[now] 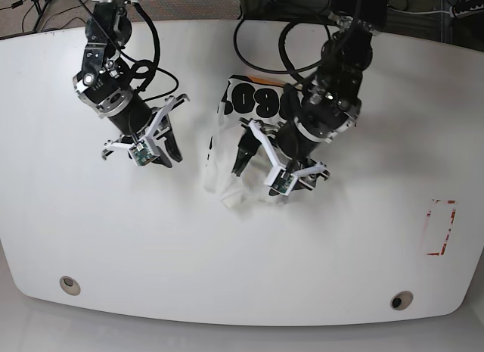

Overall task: Fold the T-shirt properly
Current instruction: 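Lift and compress the bundle between both grippers, then release right gripper, then carry the bundled shirt with the left gripper to the table's edge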

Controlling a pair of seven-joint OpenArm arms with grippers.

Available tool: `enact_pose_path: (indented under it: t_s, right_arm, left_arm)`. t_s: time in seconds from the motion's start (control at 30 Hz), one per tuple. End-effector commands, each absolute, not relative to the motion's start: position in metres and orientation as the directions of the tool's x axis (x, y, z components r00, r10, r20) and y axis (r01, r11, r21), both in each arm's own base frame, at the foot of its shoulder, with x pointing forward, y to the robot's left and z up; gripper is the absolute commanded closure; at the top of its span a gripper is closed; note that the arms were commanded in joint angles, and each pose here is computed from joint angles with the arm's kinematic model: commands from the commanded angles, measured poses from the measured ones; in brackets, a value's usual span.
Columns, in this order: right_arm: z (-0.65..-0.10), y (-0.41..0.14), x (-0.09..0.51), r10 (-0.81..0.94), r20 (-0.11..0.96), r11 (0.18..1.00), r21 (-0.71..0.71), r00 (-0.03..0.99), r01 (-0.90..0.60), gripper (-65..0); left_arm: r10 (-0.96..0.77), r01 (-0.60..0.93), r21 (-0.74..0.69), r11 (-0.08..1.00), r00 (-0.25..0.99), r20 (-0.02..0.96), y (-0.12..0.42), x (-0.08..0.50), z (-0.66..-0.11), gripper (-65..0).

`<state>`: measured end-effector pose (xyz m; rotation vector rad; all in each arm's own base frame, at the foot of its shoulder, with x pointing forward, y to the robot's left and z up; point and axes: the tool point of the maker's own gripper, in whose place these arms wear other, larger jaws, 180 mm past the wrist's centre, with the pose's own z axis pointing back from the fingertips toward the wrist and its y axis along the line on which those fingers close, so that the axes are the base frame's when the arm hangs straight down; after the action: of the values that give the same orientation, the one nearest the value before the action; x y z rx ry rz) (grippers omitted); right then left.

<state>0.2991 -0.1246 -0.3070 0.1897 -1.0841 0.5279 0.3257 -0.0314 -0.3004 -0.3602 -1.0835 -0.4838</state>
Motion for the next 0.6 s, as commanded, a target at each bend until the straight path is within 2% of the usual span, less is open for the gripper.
enact_pose_path:
  t_s: [0.0, 0.17, 0.57]
  right_arm:
    - [-0.291, -0.134, 0.306, 0.295, 0.902, 0.873, -0.121, 0.315, -0.472, -11.6]
    - [-0.291, -0.144, 0.306, 0.288, 0.901, 0.887, -0.123, 0.324, -0.446, -11.6]
    - [-0.303, -0.146, 0.304, 0.277, 0.892, 0.891, -0.099, 0.357, -0.444, -11.6]
  left_arm:
    - [-0.157, 0.494, -0.037, 0.869, 0.346, 0.925, -0.040, 0.329, -0.299, -49.7]
    - [-0.207, 0.456, 0.003, 0.890, 0.400, 0.893, -0.049, 0.321, -0.343, -50.0]
    - [-0.252, 0.324, 0.087, 0.942, 0.512, 0.821, 0.003, 0.311, -0.432, -49.9]
